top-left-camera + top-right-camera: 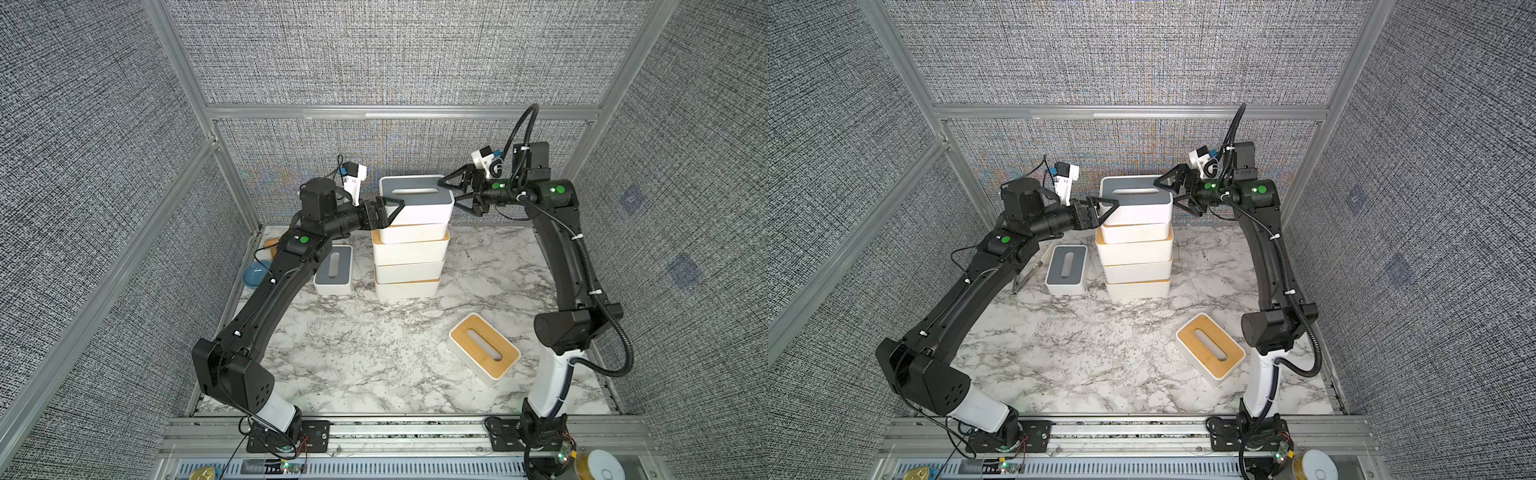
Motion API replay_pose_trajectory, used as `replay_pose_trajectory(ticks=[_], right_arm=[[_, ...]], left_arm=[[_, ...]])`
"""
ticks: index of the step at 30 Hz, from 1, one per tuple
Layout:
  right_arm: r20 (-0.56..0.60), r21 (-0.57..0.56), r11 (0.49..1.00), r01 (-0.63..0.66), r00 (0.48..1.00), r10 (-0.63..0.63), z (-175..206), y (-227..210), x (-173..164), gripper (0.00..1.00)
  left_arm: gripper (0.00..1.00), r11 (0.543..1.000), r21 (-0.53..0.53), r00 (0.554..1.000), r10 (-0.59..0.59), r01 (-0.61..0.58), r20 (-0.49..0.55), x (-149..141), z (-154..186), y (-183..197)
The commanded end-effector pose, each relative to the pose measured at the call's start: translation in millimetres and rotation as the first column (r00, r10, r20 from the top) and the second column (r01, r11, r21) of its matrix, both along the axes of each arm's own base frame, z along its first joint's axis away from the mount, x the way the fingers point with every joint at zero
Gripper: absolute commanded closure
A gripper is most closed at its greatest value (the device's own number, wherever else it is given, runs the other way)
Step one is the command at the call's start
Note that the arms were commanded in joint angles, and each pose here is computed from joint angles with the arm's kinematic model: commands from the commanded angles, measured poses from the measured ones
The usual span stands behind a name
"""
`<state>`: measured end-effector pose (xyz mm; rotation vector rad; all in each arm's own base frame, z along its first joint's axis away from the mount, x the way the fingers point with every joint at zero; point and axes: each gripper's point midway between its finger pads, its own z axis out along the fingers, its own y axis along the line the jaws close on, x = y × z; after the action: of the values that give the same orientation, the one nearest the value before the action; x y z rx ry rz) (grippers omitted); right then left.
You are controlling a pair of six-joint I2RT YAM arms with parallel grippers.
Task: Stack the tissue boxes
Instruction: Place the tissue box at the tissue box.
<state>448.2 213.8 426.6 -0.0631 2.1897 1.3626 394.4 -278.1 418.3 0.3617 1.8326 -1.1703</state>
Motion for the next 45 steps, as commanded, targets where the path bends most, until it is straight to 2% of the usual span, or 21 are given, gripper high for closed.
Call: replay_pose_trajectory(ticks=[1, 15, 45], right_arm=[[0.018, 0.019, 0.999, -0.033, 0.999, 0.032, 6.8, 6.4, -4.3, 0.01], [0.038, 0.029, 0.998, -0.057, 0.998, 0.056, 12.2, 12.2, -7.8, 0.01], [0.054, 0.027, 0.998, -0.056, 0.997, 0.054, 22.5, 15.7, -20.7, 0.01]], left_arm=[[0.00, 0.998, -0.016, 0.998, -0.055, 0.056, 0.034, -9.2, 7.9, -5.1], [0.00, 0.996, -0.025, 0.996, -0.082, 0.083, 0.044, -17.6, 10.2, -5.6], [0.01, 0.998, -0.019, 0.998, -0.056, 0.057, 0.034, -11.4, 8.8, -4.0]])
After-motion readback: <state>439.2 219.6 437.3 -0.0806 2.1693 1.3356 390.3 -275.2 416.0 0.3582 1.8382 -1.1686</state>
